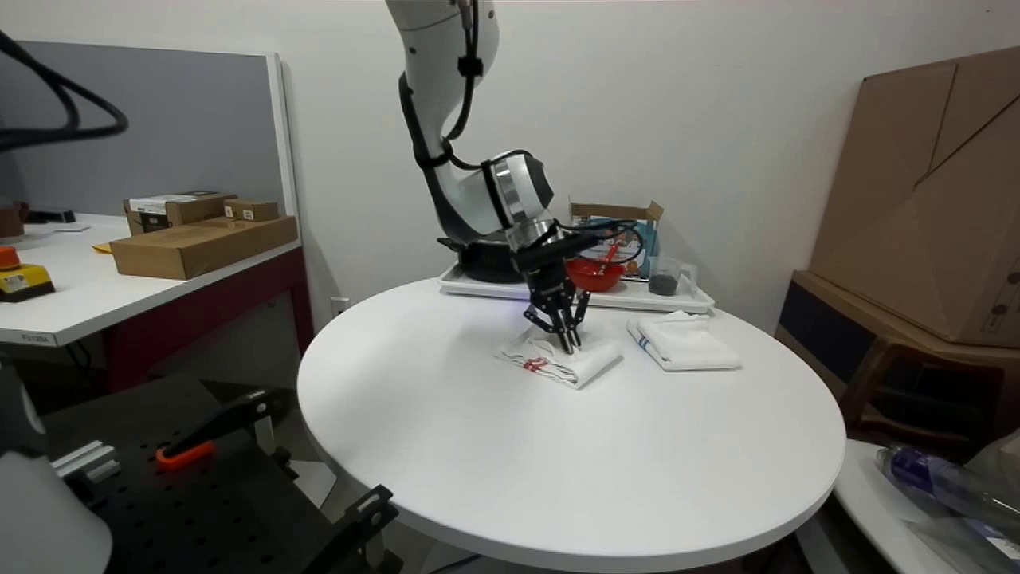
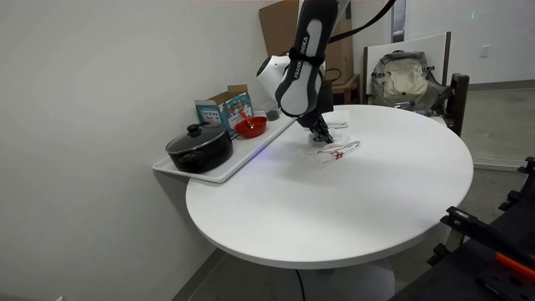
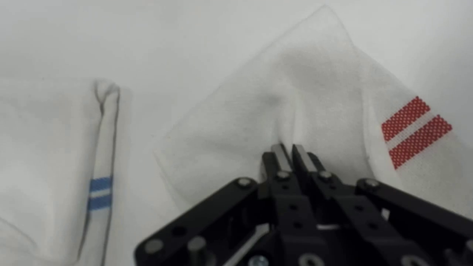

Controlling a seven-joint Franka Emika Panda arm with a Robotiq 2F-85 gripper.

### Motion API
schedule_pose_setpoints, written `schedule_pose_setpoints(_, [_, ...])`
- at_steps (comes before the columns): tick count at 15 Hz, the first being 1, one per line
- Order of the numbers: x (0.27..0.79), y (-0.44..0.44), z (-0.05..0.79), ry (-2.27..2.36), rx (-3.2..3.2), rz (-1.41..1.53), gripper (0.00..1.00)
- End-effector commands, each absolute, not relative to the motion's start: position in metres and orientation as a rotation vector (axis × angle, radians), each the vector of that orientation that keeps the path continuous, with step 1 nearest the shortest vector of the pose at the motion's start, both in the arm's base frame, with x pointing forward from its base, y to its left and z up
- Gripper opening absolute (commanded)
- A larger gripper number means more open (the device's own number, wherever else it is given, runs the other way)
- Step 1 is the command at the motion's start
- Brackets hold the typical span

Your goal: Wipe the table using the towel located on the left

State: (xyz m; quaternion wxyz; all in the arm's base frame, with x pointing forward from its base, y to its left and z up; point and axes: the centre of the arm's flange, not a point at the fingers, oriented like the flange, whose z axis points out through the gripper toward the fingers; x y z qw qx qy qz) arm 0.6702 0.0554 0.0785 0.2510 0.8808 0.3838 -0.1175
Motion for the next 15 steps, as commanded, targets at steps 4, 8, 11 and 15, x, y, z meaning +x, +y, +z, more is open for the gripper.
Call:
schedule_pose_setpoints(4, [0.704, -0.060, 0.058, 0.737, 2.445, -0.472, 0.07])
schedule_pose_setpoints(8, [0.635, -0.109, 0.066, 0.653, 2.462, -0.594, 0.07])
schedule_pose_setpoints(11, [0.591, -0.098, 0.077, 0.671, 2.482, -0.647, 0.07])
schedule_pose_setpoints(15, [0.561, -0.031, 0.090, 0.888, 2.491, -0.635, 0.07])
